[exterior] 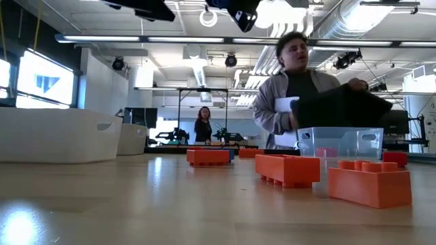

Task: Sort & place blocks by color
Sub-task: Put the blue game piece into the gray bin

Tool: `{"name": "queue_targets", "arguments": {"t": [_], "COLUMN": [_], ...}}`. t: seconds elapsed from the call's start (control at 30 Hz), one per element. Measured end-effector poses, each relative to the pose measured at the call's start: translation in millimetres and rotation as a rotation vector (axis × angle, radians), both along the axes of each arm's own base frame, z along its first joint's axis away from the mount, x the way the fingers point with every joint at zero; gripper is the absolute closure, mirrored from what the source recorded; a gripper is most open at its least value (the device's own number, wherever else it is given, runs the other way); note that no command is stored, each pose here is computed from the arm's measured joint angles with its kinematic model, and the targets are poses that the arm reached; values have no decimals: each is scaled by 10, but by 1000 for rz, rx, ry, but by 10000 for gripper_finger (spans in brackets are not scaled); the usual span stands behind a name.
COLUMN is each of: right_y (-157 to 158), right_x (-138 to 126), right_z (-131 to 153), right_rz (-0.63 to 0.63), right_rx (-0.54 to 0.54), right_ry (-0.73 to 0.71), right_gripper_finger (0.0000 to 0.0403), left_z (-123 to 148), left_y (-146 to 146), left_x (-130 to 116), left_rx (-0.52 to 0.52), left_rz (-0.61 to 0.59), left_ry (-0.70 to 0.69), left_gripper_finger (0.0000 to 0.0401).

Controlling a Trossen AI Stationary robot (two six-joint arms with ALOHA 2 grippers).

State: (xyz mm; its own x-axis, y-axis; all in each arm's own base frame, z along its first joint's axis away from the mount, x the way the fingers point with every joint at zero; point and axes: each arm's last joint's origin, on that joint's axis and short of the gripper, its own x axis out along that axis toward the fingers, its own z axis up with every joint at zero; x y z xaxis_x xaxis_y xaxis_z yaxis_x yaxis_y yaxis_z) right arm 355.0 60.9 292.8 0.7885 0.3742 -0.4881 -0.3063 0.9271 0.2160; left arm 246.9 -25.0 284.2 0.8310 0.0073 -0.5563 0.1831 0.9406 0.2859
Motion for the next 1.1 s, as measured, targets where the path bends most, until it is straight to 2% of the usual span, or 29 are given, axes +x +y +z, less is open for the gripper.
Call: {"name": "queue_targets", "arguments": {"t": [0.23,0.5,1.1], "right_y": [-46,-142,-344], "right_x": [24,56,110], "right_z": [33,67,136], "right_rz": [-5,-26,-26], "right_rx": [12,19,76], "right_ry": [-36,-77,-150], "right_gripper_finger": [292,292,292], "left_z": [89,171,267], "left_y": [-8,-14,-26], "left_x": [53,91,151], "left_rx": [55,65,226], "left_rz": [-46,-60,-156], "left_ry": [-106,-200,-322], "left_gripper_finger": [152,151,151]}}
